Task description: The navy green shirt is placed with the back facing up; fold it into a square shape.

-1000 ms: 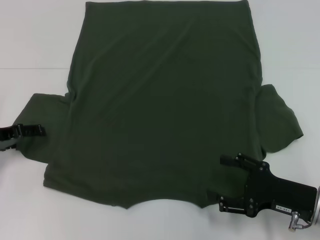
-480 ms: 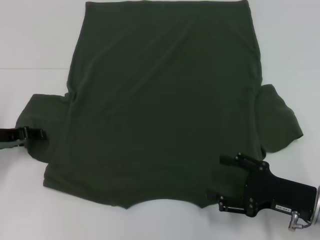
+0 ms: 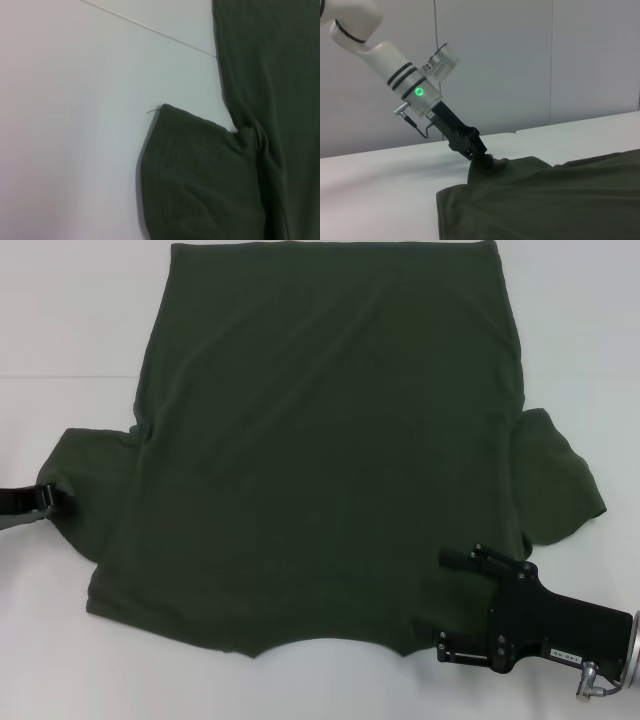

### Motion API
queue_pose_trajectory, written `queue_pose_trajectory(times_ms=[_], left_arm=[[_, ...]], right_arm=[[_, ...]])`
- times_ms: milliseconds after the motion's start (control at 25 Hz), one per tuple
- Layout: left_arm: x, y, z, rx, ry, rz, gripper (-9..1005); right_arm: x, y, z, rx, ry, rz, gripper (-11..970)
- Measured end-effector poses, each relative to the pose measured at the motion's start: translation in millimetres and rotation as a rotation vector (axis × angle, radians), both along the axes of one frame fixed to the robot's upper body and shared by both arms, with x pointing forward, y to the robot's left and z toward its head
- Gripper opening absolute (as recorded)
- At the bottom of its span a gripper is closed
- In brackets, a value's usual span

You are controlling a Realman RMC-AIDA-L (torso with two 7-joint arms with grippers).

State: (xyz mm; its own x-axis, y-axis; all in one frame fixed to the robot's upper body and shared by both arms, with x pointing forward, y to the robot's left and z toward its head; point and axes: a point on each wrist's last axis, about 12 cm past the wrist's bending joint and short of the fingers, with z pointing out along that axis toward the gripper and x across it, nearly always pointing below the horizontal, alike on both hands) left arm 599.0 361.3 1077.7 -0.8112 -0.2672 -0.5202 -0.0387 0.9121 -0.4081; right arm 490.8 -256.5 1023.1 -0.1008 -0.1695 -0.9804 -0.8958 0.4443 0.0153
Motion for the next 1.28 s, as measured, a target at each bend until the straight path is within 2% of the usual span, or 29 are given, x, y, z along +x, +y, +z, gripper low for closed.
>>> queue_pose_trajectory(times_ms=[80,440,960,1280], left_arm=[[0.3,0,0.1,0.002,-0.002,0.002,216],[0.5,4,3.8,0.007,-0.035,0.018,30],[3.1,24,24.4,0.073,-0.112,0.055,29],[9.4,24,33.8,0.1,-0.142,0.049,27]], right_arm=[[0.0,0,0.0,0.0,0.0,0.0,943],[0.4,0,0.3,0.0,-0.002,0.001,943],[0.6,0,0.8,0.004,-0.005,-0.004,943],[1.8,1,1.3,0.003,-0.006,-0.001,943]])
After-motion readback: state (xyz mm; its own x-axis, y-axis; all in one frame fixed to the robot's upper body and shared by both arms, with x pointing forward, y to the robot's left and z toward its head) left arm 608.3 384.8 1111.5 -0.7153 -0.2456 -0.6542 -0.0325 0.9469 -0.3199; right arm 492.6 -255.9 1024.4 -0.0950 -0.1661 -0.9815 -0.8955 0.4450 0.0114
